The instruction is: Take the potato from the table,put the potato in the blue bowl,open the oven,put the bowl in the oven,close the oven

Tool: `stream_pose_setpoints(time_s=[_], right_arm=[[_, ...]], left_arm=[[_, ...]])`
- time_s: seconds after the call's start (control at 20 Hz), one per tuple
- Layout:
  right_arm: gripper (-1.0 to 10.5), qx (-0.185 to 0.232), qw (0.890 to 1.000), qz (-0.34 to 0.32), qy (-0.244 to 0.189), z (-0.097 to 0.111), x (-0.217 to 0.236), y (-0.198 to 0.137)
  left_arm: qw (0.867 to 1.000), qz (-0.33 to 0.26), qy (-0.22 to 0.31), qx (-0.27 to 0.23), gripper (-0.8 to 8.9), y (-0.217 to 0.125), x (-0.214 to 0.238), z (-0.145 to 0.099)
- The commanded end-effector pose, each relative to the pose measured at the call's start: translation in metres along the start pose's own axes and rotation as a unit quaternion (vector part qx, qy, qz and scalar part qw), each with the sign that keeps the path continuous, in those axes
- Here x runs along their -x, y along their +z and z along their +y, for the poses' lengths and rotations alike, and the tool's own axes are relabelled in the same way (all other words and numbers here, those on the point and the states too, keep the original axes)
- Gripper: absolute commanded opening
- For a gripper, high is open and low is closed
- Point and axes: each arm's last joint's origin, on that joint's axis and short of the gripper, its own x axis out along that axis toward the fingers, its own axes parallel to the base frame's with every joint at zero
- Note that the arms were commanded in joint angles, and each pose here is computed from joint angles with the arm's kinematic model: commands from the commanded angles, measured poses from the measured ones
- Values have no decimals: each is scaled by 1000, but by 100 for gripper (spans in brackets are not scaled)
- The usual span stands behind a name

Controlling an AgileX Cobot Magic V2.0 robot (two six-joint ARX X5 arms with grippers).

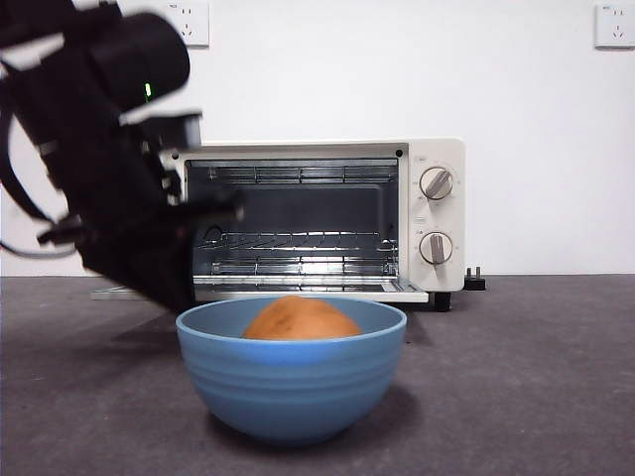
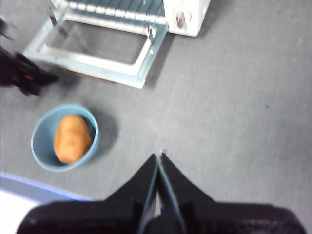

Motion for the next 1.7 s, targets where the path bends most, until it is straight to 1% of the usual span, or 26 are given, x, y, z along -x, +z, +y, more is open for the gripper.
stream_pose_setpoints(time_s=[0.05, 0.2, 0.3, 0.4, 0.45, 0.55, 0.6, 0.7, 0.8, 0.85, 0.9, 0.95, 1.1, 1.25, 1.35, 1.4, 1.7], right_arm=[[-12, 6, 999, 35, 7, 4, -9, 0], [-12, 24, 995, 86, 43, 16, -23, 4], [-12, 32, 992, 107, 62, 29, -43, 9], [-12, 30, 983, 144, 108, 46, -75, 10], [-12, 28, 980, 155, 124, 52, -90, 8], [-12, 23, 969, 190, 156, 65, -126, 1], [-11, 15, 966, 207, 156, 70, -141, -3], [6, 14, 962, 237, 135, 77, -167, -7], [13, 0, 958, 261, 115, 81, -187, -8], [55, -1, 957, 270, 110, 83, -196, -9], [106, -1, 956, 275, 107, 85, -204, -10], [133, -1, 955, 278, 105, 87, -211, -11], [137, -12, 953, 287, 94, 90, -229, -13], [140, -23, 954, 291, 73, 90, -243, -15], [230, -21, 958, 282, 49, 89, -247, -16], [242, -22, 959, 279, 43, 88, -247, -15], [260, -43, 959, 278, 40, 84, -255, -13]], left_arm=[[1000, -16, 3, -8, -6, -2, 34, -4], [999, -24, -20, -12, -6, -10, 83, -5], [999, -30, -30, -16, -6, -20, 113, -4], [999, -30, -37, -18, -6, -32, 138, -1], [999, -28, -36, -19, -6, -38, 147, 1], [999, -26, -36, -20, -6, -50, 164, 5], [999, -24, -35, -20, -6, -55, 170, 7], [999, -13, -32, -24, -6, -66, 181, 10], [999, 5, -29, -24, -6, -75, 188, 13], [999, 12, -27, -25, -6, -79, 190, 14], [999, 19, -26, -25, -6, -82, 192, 15], [999, 23, -27, -25, -6, -85, 194, 16], [998, 29, -41, -25, -6, -89, 198, 16], [998, 31, -53, -24, -6, -89, 198, 15], [998, 30, -53, -24, -6, -89, 198, 15], [998, 30, -53, -25, -6, -89, 198, 15], [998, 30, -53, -24, -6, -89, 198, 15]])
